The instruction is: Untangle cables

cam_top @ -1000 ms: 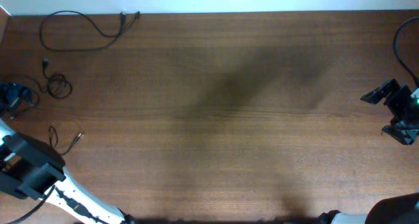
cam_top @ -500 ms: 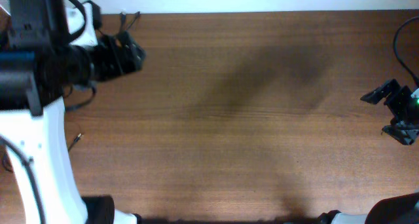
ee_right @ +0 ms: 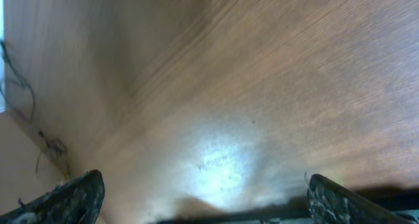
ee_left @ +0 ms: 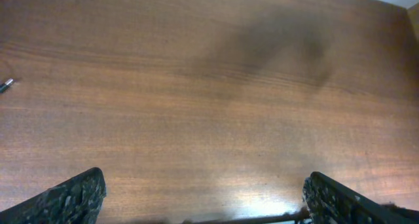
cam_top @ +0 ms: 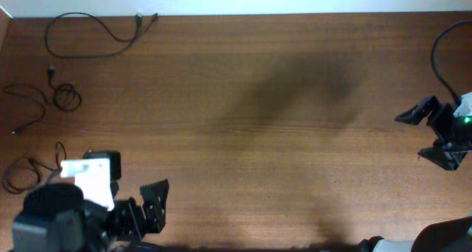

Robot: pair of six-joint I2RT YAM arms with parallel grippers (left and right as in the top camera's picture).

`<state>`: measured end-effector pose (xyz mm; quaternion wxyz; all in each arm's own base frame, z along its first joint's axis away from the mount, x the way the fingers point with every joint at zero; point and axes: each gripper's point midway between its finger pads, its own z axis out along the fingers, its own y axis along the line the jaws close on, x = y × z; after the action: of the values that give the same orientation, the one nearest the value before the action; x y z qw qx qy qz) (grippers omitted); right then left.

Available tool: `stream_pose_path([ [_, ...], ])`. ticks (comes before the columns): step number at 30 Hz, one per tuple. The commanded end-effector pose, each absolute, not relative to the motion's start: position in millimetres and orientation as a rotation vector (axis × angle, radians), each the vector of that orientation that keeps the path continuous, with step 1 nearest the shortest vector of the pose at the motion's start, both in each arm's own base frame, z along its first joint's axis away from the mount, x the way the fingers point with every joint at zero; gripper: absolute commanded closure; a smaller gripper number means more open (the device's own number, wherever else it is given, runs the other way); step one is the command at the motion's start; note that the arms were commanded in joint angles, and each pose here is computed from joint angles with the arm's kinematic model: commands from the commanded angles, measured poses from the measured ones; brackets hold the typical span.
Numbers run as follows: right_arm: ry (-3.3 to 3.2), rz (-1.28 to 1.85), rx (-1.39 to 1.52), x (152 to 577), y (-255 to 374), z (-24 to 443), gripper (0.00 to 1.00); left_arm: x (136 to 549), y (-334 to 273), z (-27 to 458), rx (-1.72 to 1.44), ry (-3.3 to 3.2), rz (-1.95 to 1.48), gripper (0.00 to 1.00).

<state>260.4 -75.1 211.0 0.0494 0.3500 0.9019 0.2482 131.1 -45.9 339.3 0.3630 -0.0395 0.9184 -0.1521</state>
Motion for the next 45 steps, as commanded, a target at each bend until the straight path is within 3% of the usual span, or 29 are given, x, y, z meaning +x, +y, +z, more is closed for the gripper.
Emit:
stream_pose_path([
  [1, 2.771, 0.765, 0.835, 251, -61, 228, 0.01, 129, -44, 338, -0.115, 2.349, -0.385, 0.01],
  [11, 2.558, 0.498, 0.524, 174, -5, 300, 0.02, 123, -42, 331, -0.119, 2.385, -0.377, 0.01],
  [17, 2.411, 0.493, 0.643, 137, 17, 307, 0.01, 123, -42, 331, -0.119, 2.385, -0.378, 0.01],
  [27, 2.415, 0.495, 0.663, 133, 18, 305, 0.02, 123, -42, 331, -0.119, 2.385, -0.378, 0.01],
  [37, 2.414, 0.294, 0.704, 134, -10, 299, 0.01, 123, -42, 331, -0.119, 2.385, -0.378, 0.01],
  [45, 2.412, 0.464, 0.604, 172, -1, 237, 0.01, 123, -42, 331, -0.119, 2.385, -0.378, 0.01],
])
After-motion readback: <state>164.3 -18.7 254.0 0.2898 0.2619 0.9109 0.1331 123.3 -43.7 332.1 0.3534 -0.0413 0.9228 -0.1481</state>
